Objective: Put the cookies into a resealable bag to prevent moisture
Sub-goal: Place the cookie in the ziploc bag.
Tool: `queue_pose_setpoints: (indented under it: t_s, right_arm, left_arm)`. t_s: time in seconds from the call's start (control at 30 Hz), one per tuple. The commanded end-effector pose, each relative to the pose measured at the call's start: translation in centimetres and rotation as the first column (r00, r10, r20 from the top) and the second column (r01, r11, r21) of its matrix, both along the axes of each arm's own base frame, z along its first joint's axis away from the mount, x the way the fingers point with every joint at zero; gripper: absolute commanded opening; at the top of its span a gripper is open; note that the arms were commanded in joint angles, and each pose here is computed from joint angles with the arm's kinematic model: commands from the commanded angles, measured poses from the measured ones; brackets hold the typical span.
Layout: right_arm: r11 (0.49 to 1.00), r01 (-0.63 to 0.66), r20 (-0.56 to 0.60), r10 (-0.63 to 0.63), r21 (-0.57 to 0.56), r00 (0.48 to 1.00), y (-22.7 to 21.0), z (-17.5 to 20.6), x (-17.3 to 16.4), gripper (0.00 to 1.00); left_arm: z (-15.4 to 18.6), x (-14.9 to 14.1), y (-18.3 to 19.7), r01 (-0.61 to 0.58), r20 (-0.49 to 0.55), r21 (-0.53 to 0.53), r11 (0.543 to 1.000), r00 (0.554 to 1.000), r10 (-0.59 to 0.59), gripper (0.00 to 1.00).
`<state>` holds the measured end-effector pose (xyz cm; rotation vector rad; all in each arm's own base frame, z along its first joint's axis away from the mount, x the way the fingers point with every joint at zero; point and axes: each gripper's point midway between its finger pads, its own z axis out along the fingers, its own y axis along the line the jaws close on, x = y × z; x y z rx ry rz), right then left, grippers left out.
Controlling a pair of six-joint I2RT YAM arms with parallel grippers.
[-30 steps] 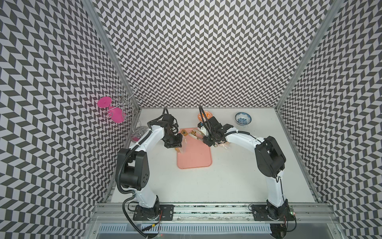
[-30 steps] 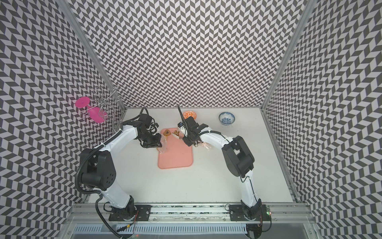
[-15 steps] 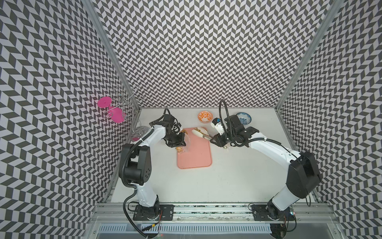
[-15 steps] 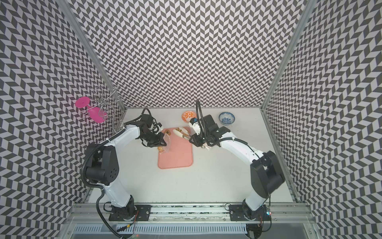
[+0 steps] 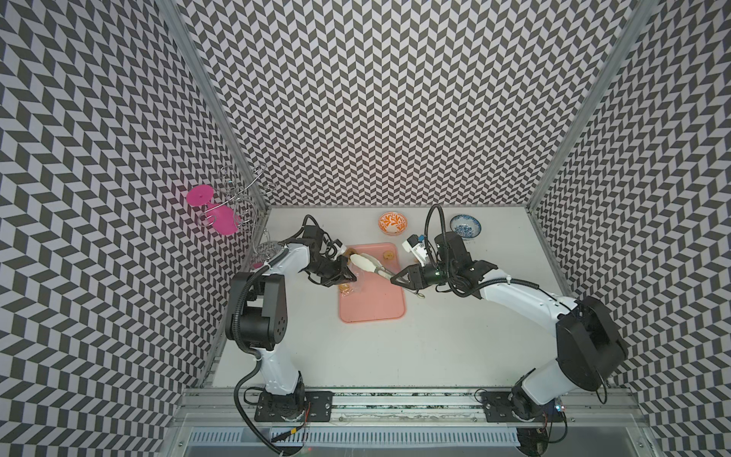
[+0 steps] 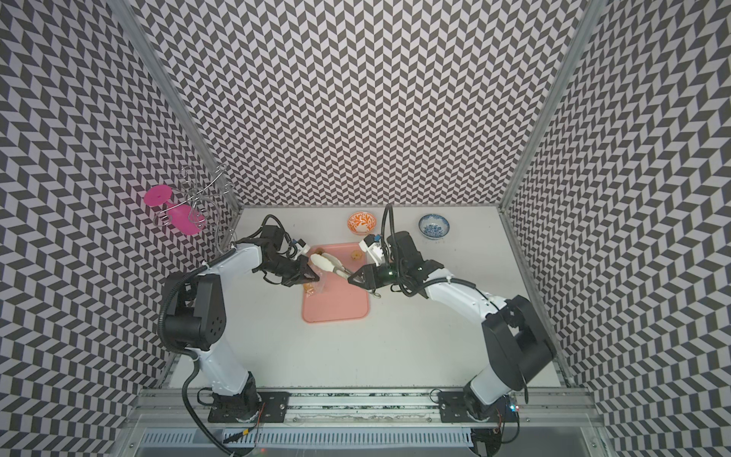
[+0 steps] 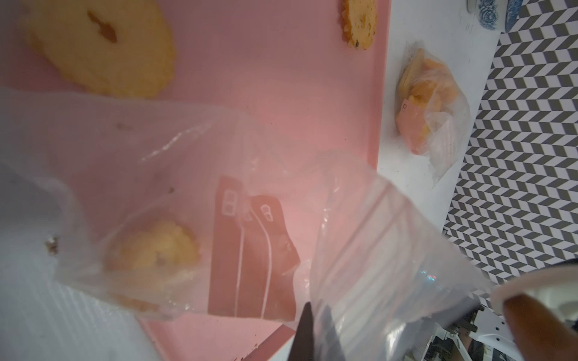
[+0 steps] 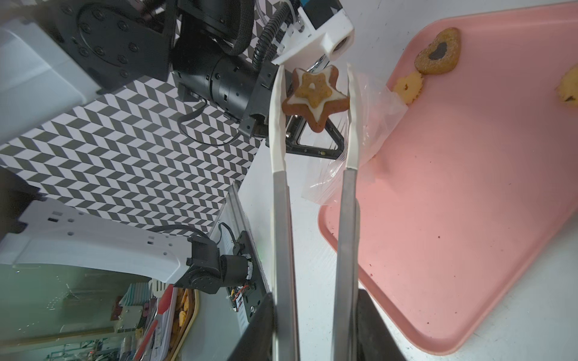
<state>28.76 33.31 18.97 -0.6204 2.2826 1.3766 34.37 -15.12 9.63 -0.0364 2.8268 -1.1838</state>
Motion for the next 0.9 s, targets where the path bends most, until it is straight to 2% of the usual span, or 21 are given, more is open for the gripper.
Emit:
queue_pose_setpoints:
  t_s: [0.0,0.27,0.57,0.73,0.87]
  right_arm:
    - [0.995,-0.036,0.035,0.032,0.095,0.999,1.3,1.9,0.0,0.33]
    - [0.997,-0.052,0.003,0.052,0.057,0.999,1.5,0.0,-0.3,0.36]
    - [0.998,-0.063,0.041,0.062,0.003,0.997,1.1,-0.2,-0.4,0.47]
    - [0.999,-0.050,0.050,0.050,-0.006,0.997,0.7,0.2,-0.2,0.48]
    - [1.000,-0.015,0.086,0.017,-0.016,0.996,0.1,1.2,0.6,0.46]
  left_arm:
    - [1.2,0.0,-0.7,0.021,0.041,-0.084,0.996,0.999,-0.017,0.00]
    - [1.8,0.2,-0.4,0.002,0.047,-0.125,0.992,0.999,0.004,0.00]
    - [1.8,0.5,-0.2,-0.008,0.046,-0.125,0.992,0.999,0.014,0.00]
    - [2.3,0.4,0.1,-0.019,0.052,-0.099,0.995,0.998,0.024,0.00]
    - [2.5,0.2,1.0,-0.039,0.058,-0.029,0.999,0.997,0.041,0.00]
